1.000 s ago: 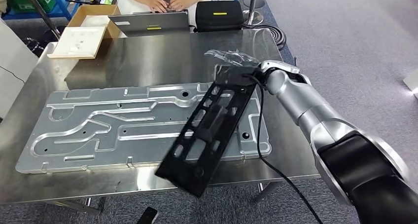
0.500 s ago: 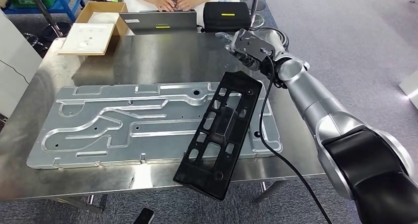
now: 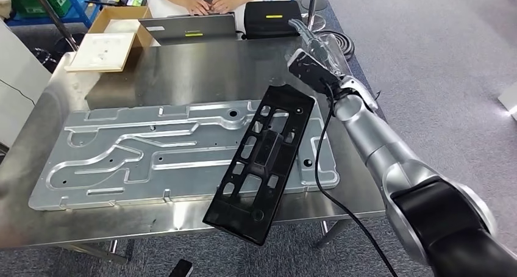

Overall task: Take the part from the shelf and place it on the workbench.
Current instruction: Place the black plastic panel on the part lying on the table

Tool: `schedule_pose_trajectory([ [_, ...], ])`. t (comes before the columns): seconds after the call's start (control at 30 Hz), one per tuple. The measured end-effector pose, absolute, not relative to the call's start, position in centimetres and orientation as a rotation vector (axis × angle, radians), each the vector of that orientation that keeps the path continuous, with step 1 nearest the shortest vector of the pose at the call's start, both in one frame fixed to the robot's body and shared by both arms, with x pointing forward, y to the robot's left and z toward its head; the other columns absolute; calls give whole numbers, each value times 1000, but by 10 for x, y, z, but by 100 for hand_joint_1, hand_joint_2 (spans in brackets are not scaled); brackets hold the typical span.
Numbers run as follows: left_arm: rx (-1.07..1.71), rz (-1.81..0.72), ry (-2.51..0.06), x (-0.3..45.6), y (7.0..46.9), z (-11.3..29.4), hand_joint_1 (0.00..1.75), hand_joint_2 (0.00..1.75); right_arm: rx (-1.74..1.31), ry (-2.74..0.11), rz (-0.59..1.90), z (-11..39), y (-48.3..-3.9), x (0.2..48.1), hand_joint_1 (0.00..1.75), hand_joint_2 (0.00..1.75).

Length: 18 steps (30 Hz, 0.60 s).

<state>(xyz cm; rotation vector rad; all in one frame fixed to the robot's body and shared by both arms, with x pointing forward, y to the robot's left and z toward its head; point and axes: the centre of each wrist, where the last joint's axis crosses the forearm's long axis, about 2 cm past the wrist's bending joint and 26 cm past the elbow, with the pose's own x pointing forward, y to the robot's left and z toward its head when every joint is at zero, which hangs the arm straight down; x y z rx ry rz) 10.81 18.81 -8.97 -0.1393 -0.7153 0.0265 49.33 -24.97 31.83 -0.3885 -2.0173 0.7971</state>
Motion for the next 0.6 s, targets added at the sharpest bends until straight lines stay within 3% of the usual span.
schedule_pose_trajectory([
  [0.33,-175,57,-677,108,189,-90,0,0,-425,-2039,712,304,-263,487,0,0],
  [0.6,-211,66,-656,104,189,-91,0,0,-450,-2028,538,247,-298,465,0,0],
])
